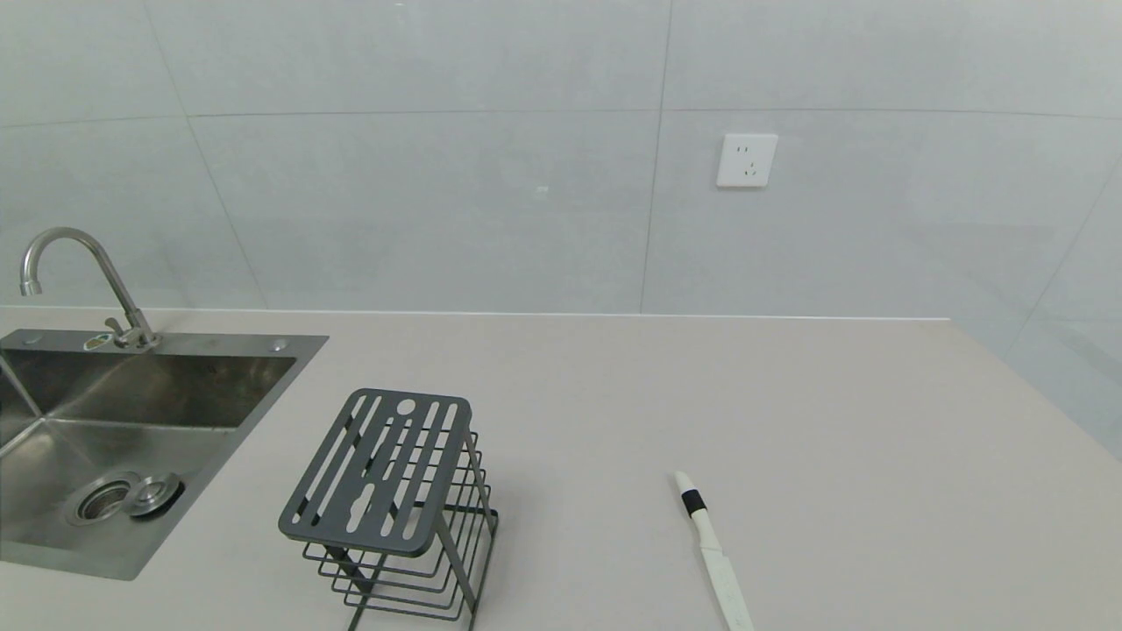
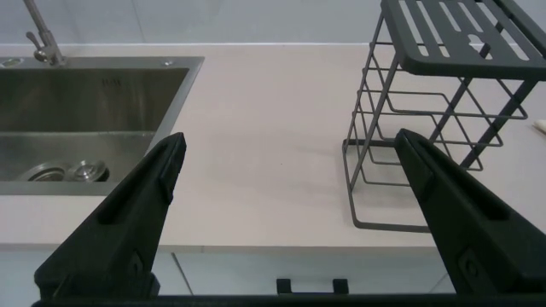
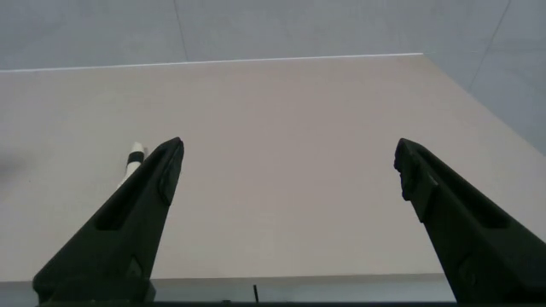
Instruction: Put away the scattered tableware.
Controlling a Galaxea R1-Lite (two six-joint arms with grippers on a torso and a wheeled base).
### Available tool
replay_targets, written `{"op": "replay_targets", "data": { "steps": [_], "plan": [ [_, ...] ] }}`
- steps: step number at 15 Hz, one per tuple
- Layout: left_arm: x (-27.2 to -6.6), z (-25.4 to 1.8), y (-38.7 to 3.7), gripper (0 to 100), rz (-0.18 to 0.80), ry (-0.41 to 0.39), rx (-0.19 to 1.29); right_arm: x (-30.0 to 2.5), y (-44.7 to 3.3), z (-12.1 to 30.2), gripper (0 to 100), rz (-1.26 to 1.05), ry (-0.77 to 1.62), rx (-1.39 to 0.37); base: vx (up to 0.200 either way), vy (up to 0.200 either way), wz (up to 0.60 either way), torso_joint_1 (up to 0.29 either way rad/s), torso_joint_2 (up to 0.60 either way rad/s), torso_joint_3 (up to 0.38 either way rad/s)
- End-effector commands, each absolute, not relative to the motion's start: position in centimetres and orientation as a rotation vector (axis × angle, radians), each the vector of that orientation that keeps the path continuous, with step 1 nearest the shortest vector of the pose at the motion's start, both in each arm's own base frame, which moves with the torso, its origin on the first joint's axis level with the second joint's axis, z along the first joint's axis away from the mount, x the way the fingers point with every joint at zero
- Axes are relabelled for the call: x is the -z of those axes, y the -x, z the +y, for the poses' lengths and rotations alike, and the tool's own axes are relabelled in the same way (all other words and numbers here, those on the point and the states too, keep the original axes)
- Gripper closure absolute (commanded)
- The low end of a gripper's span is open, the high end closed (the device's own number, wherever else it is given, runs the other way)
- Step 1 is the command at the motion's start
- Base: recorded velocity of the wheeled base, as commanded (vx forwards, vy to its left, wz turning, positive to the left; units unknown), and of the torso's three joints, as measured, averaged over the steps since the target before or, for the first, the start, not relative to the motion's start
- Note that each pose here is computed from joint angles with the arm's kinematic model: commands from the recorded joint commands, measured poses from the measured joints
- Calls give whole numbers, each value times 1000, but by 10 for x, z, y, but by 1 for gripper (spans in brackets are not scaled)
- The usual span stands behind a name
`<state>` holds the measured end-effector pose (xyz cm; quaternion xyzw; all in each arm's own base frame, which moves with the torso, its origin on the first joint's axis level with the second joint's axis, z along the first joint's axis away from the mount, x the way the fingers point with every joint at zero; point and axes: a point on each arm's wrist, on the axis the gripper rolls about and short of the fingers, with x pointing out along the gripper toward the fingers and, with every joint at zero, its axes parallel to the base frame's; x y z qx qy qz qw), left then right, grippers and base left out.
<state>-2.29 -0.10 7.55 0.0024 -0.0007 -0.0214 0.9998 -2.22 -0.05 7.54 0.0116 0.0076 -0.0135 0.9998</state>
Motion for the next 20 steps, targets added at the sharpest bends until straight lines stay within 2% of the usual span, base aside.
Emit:
{"op": "replay_targets", "data": {
  "steps": [1, 4, 9, 10, 14, 18, 20],
  "plan": [
    [-75, -1, 23, 0, 0, -5, 43, -75, 22, -1, 0, 17, -26, 26, 0, 0, 0, 0, 0, 0],
    [-75, -1, 23, 0, 0, -6, 43, -75, 22, 0, 0, 17, -23, 17, 0, 0, 0, 0, 0, 0],
    [-75, -1, 23, 0, 0, -12, 44, -106, 27, 1, 0, -258, -1, -36, 0, 0, 0, 0, 0, 0],
    [-75, -1, 23, 0, 0, -17, 44, -116, 31, 3, 0, -269, 14, -143, 0, 0, 0, 0, 0, 0],
    [-75, -1, 23, 0, 0, -15, 43, -123, 32, 10, 0, -63, 24, -421, 0, 0, 0, 0, 0, 0],
    [-75, -1, 23, 0, 0, -14, 43, -180, 9, 10, 0, -41, 21, -503, 0, 0, 0, 0, 0, 0],
    [-75, -1, 23, 0, 0, -14, 43, -180, -8, 11, 0, 44, 28, -532, 0, 0, 0, 0, 0, 0]
  ]
}}
